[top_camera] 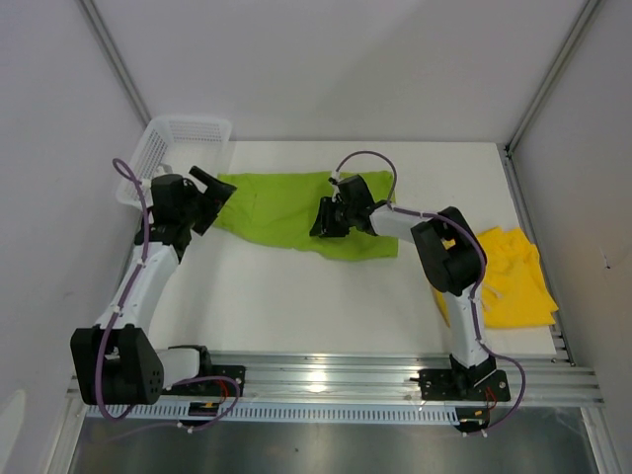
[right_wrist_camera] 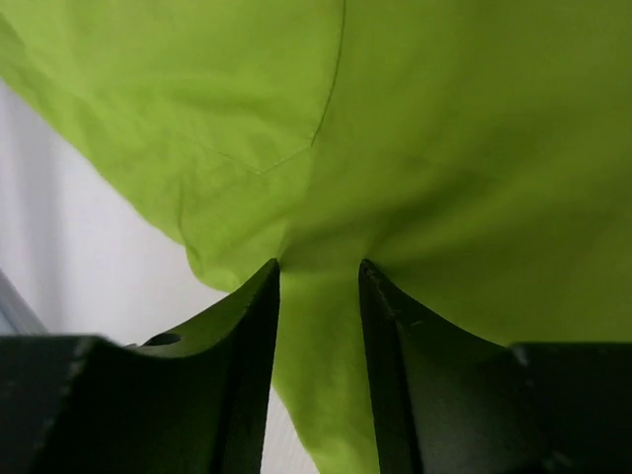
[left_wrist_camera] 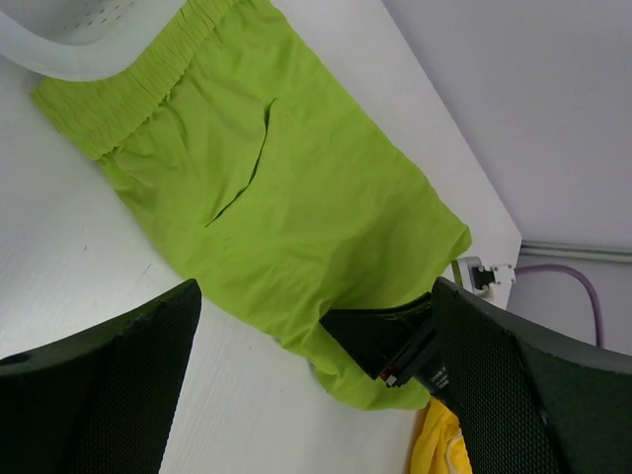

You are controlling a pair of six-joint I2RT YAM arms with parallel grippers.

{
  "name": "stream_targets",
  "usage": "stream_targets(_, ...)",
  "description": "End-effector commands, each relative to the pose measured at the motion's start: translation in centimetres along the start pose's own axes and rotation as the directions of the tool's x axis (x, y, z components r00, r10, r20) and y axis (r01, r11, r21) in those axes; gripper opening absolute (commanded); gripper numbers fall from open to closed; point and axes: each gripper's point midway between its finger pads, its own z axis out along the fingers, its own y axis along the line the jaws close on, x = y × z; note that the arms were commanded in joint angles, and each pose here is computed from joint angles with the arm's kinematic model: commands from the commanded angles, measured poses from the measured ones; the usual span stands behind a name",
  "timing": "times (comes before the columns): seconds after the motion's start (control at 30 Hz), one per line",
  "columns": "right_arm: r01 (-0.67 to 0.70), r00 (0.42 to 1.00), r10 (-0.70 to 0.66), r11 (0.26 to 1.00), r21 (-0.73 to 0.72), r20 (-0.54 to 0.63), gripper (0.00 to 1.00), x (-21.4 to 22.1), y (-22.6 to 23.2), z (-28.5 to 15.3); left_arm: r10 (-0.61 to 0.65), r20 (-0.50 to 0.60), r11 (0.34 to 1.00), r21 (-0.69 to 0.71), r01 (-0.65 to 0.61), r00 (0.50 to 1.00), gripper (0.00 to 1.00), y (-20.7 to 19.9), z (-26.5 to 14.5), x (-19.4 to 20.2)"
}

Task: Fold and stack the shorts
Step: Fold the shorts

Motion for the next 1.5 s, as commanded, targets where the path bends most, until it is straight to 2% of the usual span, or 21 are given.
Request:
stream_targets(0.0,-0.058,0.998,0.057,0.997,-0.049,-0.033,0.40,1.1,-0.1,1.2,0.045,0.015,0.999,-0.017,-0.045,0.999,0.99,0.8,-0.5,0.3)
stream_targets(0.1,-0.070,0.997,0.069,0.997,-0.044,-0.040,0.38,2.4,-0.6,0.8,0.049,0.013,0.999,-0.021,-0.049,0.999,0.99,0.9,-0.4,0.4)
stream_targets(0.17,-0.090,0.991,0.091,0.996,0.013,-0.094,0.38,5.8,-2.2,0.0,0.072,-0.013,0.997,-0.007,-0.073,0.997,0.99,0.2,-0.5,1.4)
stream_targets(0.2,-0.082,0.993,0.083,0.996,0.024,-0.089,0.38,6.1,-2.1,-1.0,0.076,-0.018,0.997,-0.013,-0.077,0.997,0.99,0.4,-0.5,1.6)
stream_targets(0.27,-0.096,0.982,0.112,0.989,0.110,-0.152,0.38,10.0,-4.0,-2.6,0.087,-0.014,0.996,-0.024,-0.087,0.996,0.99,0.6,-0.6,1.7)
stream_targets(0.33,-0.091,0.984,0.108,0.988,0.125,-0.140,0.38,10.8,-4.0,-4.8,0.092,-0.002,0.996,-0.023,-0.092,0.996,0.99,0.6,-0.9,1.7)
stream_targets(0.37,-0.097,0.976,0.126,0.982,0.163,-0.178,0.38,13.1,-5.2,-5.9,0.096,-0.002,0.995,-0.024,-0.096,0.995,0.99,0.7,-0.9,1.9)
stream_targets(0.47,-0.073,0.981,0.109,0.974,0.213,-0.160,0.39,13.4,-6.4,-9.1,0.106,-0.004,0.994,-0.020,-0.107,0.994,0.99,1.0,-1.2,2.5)
stream_targets(0.67,-0.040,0.995,0.061,0.968,0.246,-0.078,0.46,8.5,-6.6,-12.3,0.148,-0.028,0.989,-0.020,-0.148,0.989,0.99,2.1,-1.1,4.8)
stream_targets(0.87,0.019,1.000,-0.018,0.991,0.129,-0.010,0.49,2.9,0.2,-11.3,0.160,-0.093,0.987,-0.010,-0.162,0.983,0.99,4.2,-1.2,7.4)
stream_targets(0.97,0.036,0.999,-0.037,0.999,0.017,0.024,0.48,1.3,4.7,-9.6,0.159,-0.094,0.987,-0.015,-0.161,0.983,0.99,5.0,-1.3,7.9)
stream_targets(1.0,0.031,1.000,-0.031,0.998,-0.062,0.007,0.47,1.4,6.5,-9.2,0.160,-0.083,0.987,-0.010,-0.162,0.984,0.99,4.8,-1.6,7.7)
stream_targets(1.03,0.052,0.998,-0.045,0.987,-0.153,0.052,0.44,0.3,9.0,-8.7,0.155,-0.073,0.988,-0.012,-0.156,0.985,0.99,5.0,-1.7,7.4)
stream_targets(1.07,0.051,0.998,-0.039,0.975,-0.218,0.057,0.43,0.0,10.5,-8.4,0.144,-0.062,0.989,-0.015,-0.145,0.988,0.99,5.1,-1.9,7.2)
stream_targets(1.1,0.007,1.000,-0.006,0.960,-0.279,0.005,0.42,0.8,11.3,-7.2,0.129,-0.043,0.992,-0.006,-0.130,0.991,0.99,4.8,-2.3,6.7)
stream_targets(1.17,0.045,0.998,-0.025,0.919,-0.391,0.058,0.40,-1.0,14.8,-6.3,0.079,-0.001,0.997,-0.021,-0.079,0.997,0.99,5.2,-2.9,5.7)
stream_targets(1.2,0.001,1.000,-0.002,0.905,-0.426,-0.003,0.40,0.1,15.1,-4.6,0.064,0.013,0.997,-0.032,-0.064,0.998,0.99,5.5,-3.2,5.6)
stream_targets(1.27,0.028,1.000,-0.018,0.834,-0.551,0.023,0.40,-1.1,18.5,-4.3,0.032,0.079,0.998,-0.047,-0.028,0.996,0.99,5.8,-4.2,4.6)
stream_targets(1.3,-0.046,0.999,0.035,0.822,-0.568,-0.030,0.40,-0.4,18.5,-2.7,0.023,0.094,0.999,-0.048,-0.019,0.995,0.99,5.8,-4.6,4.4)
stream_targets(1.33,-0.027,0.999,0.038,0.780,-0.625,0.004,0.40,-1.2,19.6,-2.5,0.009,0.118,0.999,-0.036,-0.005,0.993,0.99,5.6,-5.3,4.1)
stream_targets(1.47,-0.079,0.996,0.074,0.677,-0.732,-0.039,0.39,-1.9,22.4,-0.5,0.013,0.172,0.998,-0.057,-0.004,0.985,0.99,6.0,-6.6,3.1)
